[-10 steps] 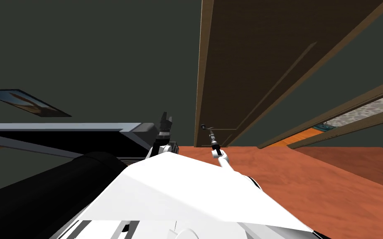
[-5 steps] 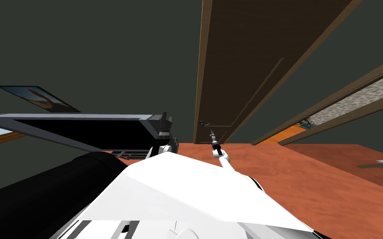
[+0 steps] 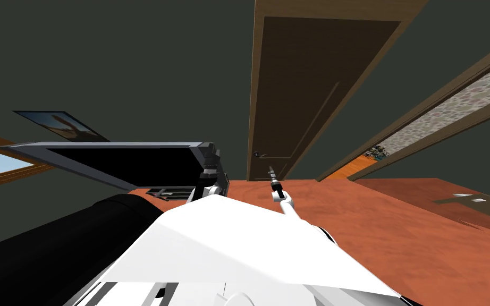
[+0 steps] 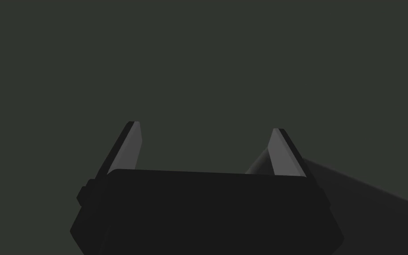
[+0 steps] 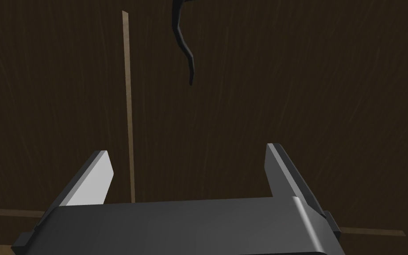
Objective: Pull the door open
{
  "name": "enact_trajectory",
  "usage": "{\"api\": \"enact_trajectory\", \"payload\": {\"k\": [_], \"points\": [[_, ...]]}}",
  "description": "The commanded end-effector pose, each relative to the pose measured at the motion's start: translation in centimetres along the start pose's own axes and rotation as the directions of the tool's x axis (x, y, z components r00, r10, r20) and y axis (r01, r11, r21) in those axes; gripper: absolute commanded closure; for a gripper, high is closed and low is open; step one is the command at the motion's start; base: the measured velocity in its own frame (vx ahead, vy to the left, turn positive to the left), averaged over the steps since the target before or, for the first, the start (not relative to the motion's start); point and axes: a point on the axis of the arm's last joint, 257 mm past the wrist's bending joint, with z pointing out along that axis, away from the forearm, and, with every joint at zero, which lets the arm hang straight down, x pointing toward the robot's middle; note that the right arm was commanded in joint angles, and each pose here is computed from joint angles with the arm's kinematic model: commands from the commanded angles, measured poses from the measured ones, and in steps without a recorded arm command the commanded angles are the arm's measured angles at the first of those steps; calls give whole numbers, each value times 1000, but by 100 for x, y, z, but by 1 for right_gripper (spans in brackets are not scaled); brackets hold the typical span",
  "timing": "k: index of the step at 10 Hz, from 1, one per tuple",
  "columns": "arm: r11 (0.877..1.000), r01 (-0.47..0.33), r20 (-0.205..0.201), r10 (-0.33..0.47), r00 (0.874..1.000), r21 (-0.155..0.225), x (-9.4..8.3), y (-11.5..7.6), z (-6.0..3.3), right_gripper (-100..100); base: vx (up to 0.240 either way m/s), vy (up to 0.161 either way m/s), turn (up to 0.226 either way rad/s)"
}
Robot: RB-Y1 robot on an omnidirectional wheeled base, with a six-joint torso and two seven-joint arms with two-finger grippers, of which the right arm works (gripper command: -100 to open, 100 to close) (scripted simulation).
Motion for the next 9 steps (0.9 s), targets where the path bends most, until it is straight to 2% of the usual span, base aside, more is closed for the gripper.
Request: {"api": "enact_trajectory", "payload": {"k": [1, 2, 3, 4, 6, 7, 8, 9], "points": [[1000, -3, -5, 3, 1000, 6, 86, -33, 16, -100, -3, -7, -18], [1000, -3, -5, 3, 1000, 6, 86, -33, 16, -100, 21, 1, 7], [1000, -18, -11, 18, 1000, 6, 208, -26, 30, -100, 116, -13, 5], [1000, -23, -13, 23, 1000, 6, 246, -23, 34, -100, 170, 16, 13], [999, -41, -21, 41, 999, 6, 379, -11, 46, -100, 188, 52, 17], [999, -41, -21, 41, 999, 6, 379, -11, 46, -100, 111, 42, 2], [998, -56, -27, 56, 998, 6, 490, 2, 54, -100, 144, 67, 34], [998, -62, -29, 62, 998, 6, 528, 6, 57, -100, 178, 62, 26]]}}
